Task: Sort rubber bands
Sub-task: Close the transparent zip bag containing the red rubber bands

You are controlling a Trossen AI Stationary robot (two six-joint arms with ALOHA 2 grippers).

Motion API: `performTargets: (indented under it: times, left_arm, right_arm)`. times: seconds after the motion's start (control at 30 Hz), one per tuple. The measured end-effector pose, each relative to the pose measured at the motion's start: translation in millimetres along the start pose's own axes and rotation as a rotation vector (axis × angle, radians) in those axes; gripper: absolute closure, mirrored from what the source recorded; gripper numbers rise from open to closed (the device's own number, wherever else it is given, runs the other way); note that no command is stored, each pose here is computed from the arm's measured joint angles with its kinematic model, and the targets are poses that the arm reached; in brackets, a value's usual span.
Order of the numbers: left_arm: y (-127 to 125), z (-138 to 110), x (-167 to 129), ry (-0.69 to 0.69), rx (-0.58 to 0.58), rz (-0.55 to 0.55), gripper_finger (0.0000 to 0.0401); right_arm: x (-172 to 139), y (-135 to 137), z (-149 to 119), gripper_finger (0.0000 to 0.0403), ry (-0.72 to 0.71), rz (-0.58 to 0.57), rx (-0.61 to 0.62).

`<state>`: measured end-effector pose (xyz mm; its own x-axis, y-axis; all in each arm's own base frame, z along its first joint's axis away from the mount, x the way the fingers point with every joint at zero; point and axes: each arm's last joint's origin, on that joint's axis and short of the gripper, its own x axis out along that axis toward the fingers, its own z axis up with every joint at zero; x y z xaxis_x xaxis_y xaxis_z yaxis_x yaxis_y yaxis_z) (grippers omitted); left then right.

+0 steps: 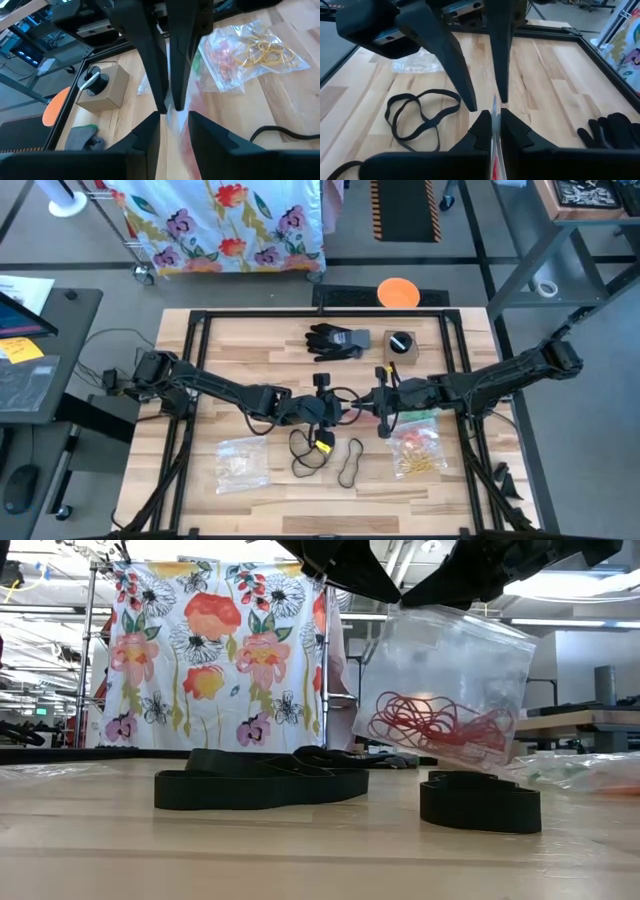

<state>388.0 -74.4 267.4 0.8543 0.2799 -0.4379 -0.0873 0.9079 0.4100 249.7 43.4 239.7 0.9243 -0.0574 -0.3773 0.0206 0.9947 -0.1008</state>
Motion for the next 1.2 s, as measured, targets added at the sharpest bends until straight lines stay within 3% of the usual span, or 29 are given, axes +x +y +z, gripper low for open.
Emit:
performTargets:
  times: [0.5, 0.6, 0.73, 1.2]
  left_arm:
    - [0.1, 1.8, 0.0, -0.018, -0.01, -0.005, 0.031]
    - [0.5, 2.7, -0.3, -0.025, -0.013, -0.004, 0.0332]
    - [1.1, 2.5, -0.1, -0.023, -0.016, -0.004, 0.039]
    - [3.2, 2.4, -0.4, -0.01, -0.033, 0.07, 0.0401]
  right_arm:
    - [-0.1, 0.8, 1.3, 0.0385, -0.014, 0.003, 0.002]
    - [-0.1, 0.8, 1.2, 0.0385, -0.013, 0.003, 0.002]
    - [-0.1, 0.9, 1.1, 0.0384, -0.013, 0.006, 0.002]
    - [0.0, 0.4, 0.8, 0.0384, -0.009, -0.006, 0.001]
